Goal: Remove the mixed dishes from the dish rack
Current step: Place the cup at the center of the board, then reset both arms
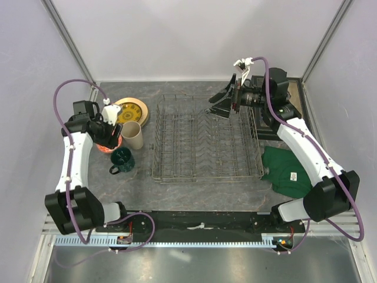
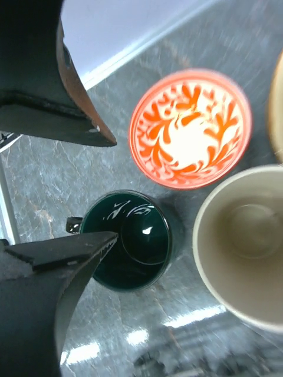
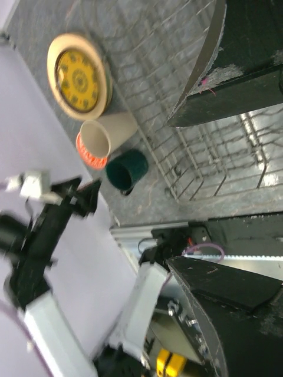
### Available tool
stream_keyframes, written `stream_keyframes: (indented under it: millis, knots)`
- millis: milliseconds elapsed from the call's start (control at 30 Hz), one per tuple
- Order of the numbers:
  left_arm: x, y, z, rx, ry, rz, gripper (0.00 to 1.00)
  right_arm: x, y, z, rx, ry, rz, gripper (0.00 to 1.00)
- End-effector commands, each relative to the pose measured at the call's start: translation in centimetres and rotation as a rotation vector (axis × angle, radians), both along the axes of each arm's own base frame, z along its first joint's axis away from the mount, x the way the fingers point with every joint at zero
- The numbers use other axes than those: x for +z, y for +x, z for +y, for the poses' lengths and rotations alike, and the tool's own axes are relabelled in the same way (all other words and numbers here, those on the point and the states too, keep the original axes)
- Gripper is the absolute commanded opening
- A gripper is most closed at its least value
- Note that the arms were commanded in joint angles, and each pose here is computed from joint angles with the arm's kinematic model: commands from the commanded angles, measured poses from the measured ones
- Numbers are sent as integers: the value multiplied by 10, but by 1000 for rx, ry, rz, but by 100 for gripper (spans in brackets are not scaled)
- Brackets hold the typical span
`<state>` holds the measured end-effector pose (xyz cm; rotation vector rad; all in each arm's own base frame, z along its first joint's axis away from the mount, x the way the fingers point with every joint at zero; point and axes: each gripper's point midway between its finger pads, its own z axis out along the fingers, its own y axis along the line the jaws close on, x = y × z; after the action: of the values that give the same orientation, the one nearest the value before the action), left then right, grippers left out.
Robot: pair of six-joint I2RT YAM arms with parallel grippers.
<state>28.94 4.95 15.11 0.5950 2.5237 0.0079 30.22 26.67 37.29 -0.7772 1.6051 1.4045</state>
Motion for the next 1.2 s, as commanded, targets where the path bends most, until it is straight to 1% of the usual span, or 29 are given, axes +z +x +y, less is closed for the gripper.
stream_keyframes:
  millis: [0, 33, 67, 133, 167, 200, 267, 300, 333, 400, 433, 467, 533, 567, 700, 767, 900, 1167]
  knots:
    - [58, 5, -16, 5, -69, -160, 70, 3, 21, -17, -151, -114, -142, 98]
    - [65, 6, -19, 1, -77, -183, 72, -5, 22, -22, -186, -154, -117, 98]
    - [76, 8, -20, 2, -79, -221, 73, -6, 40, -33, -304, -200, -138, 98]
    - [91, 16, -24, 15, -113, -287, 75, -13, 53, -47, -405, -273, -157, 98]
    - [98, 19, -26, 18, -128, -317, 78, -14, 67, -60, -505, -311, -164, 98]
    - [104, 23, -32, 28, -170, -335, 79, -15, 73, -67, -553, -337, -170, 98]
    - [121, 35, -35, 30, -203, -406, 81, -14, 81, -78, -623, -384, -193, 98]
    - [127, 40, -39, 45, -242, -430, 81, -16, 90, -89, -686, -415, -193, 98]
    - [137, 48, -40, 39, -257, -478, 82, -16, 92, -94, -700, -451, -234, 98]
    - [146, 57, -44, 63, -309, -518, 85, -14, 99, -106, -766, -482, -262, 98]
    - [156, 64, -44, 60, -321, -559, 86, -12, 101, -110, -789, -489, -272, 98]
    - [161, 68, -45, 60, -332, -579, 88, -11, 103, -113, -803, -496, -281, 98]
    - [171, 73, -49, 65, -374, -612, 90, -9, 108, -121, -857, -510, -287, 98]
    - [181, 79, -51, 51, -386, -655, 92, -6, 109, -124, -879, -507, -289, 98]
    - [204, 88, -66, -2, -447, -729, 97, 8, 117, -140, -992, -498, -318, 98]
    - [212, 92, -72, -22, -455, -762, 98, 14, 119, -149, -1056, -491, -329, 98]
    - [230, 103, -88, -35, -454, -818, 99, 26, 121, -159, -1116, -485, -345, 98]
    - [250, 109, -97, 4, -469, -881, 99, 32, 120, -165, -1144, -501, -367, 98]
